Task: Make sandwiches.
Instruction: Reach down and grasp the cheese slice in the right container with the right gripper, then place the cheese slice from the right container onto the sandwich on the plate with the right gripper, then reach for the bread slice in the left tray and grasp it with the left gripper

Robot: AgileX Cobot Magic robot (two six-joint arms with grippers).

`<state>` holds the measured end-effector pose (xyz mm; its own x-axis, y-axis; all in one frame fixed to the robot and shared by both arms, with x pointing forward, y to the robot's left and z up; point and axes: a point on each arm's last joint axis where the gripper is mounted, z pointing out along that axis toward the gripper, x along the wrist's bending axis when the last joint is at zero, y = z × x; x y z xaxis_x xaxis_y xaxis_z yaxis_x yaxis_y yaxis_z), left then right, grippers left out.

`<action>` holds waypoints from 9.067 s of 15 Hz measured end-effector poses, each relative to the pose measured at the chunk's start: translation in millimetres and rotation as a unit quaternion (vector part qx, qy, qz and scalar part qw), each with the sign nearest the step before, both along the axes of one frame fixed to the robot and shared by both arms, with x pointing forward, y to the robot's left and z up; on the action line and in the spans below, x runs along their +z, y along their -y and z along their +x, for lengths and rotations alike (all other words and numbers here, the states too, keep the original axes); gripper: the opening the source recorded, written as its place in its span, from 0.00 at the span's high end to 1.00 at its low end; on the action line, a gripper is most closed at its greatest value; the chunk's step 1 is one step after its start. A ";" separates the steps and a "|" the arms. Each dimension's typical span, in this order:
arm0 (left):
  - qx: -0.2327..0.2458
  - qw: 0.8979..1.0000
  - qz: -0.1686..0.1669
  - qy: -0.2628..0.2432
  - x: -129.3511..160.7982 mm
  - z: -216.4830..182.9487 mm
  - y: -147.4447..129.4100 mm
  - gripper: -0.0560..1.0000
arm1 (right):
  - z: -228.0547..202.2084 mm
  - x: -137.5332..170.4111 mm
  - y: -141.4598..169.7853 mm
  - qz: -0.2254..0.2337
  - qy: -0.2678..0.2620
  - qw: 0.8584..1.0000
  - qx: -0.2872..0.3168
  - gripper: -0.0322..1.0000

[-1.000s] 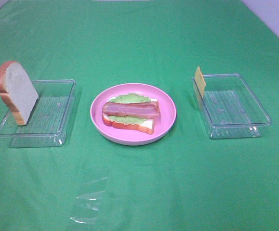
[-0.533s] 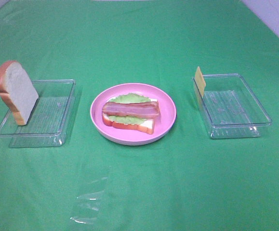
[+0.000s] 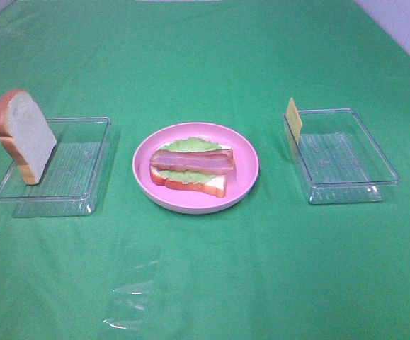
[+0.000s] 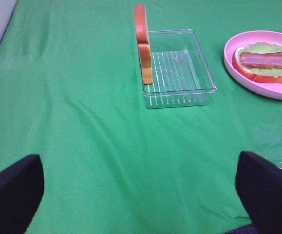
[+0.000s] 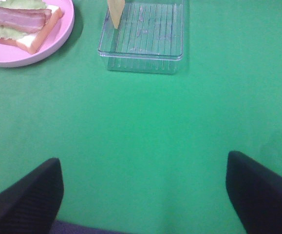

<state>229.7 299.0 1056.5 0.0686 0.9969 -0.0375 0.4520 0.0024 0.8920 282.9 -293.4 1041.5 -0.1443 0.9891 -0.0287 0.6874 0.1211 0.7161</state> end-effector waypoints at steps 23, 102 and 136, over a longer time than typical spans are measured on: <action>0.000 1.000 0.000 0.000 0.0 0.0 0.1 0.01 | 339.7 -15.1 -55.9 0.063 -0.221 0.973 0.012 0.13; -0.001 1.000 0.001 0.000 0.0 0.0 0.0 0.01 | 3.5 3.7 -16.2 -0.079 -0.172 0.968 0.167 0.01; 0.030 0.964 -0.029 -0.261 45.6 278.1 15.5 0.01 | -51.6 -12.3 8.7 0.023 0.055 0.998 -0.017 0.02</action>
<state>507.8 283.4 1102.1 -0.0315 0.9938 -0.1063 0.8372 0.0844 0.5404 231.4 -302.1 1029.2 -0.1099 0.9939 0.0038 0.6069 0.0641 0.7922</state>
